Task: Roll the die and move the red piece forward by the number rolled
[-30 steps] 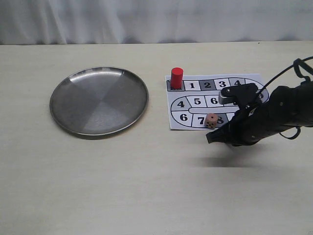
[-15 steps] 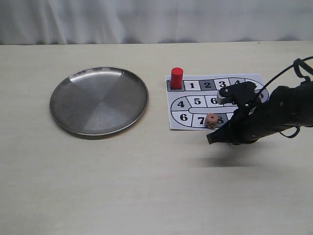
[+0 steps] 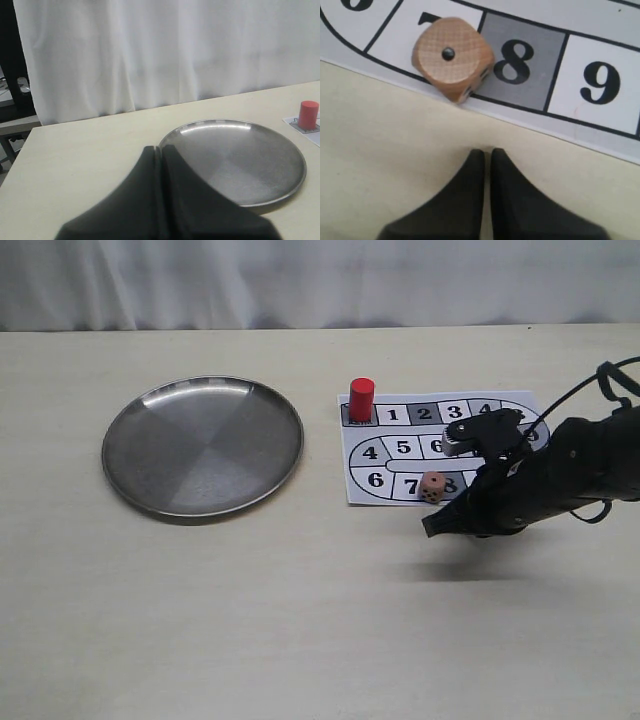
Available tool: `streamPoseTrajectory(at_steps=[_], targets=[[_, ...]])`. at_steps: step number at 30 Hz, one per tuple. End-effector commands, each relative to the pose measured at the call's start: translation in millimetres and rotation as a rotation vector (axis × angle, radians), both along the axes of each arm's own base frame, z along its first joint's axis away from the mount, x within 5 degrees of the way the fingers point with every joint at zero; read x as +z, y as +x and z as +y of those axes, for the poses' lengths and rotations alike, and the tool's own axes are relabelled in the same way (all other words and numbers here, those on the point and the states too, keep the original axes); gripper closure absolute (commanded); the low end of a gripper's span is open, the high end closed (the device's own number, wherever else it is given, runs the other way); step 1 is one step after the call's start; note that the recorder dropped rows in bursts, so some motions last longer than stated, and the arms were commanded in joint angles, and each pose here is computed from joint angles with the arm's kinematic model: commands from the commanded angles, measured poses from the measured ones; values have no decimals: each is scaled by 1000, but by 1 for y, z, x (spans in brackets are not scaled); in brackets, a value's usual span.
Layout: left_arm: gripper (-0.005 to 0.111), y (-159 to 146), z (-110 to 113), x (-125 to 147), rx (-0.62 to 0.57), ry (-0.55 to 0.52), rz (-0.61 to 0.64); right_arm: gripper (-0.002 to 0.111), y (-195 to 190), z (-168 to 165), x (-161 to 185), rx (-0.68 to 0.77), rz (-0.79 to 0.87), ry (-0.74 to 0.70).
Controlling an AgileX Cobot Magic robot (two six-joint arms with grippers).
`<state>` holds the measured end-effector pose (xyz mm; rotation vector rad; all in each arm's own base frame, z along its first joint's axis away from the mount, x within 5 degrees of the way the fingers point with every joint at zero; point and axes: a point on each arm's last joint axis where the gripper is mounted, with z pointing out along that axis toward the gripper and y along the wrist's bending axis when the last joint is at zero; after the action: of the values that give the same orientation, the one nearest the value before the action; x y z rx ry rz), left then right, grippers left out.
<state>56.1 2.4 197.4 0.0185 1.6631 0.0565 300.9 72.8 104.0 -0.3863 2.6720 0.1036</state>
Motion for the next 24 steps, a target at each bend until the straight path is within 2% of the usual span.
streamPoseTrajectory(at_steps=[1,7,24], targets=[[107,0,0,0,-2,-6,-8,104,-4,10,-4,56,0,-14],[107,0,0,0,-2,-6,-8,104,-5,24,-3,101,-33,-15],[107,0,0,0,-2,-6,-8,104,-5,23,-3,91,-26,-11]])
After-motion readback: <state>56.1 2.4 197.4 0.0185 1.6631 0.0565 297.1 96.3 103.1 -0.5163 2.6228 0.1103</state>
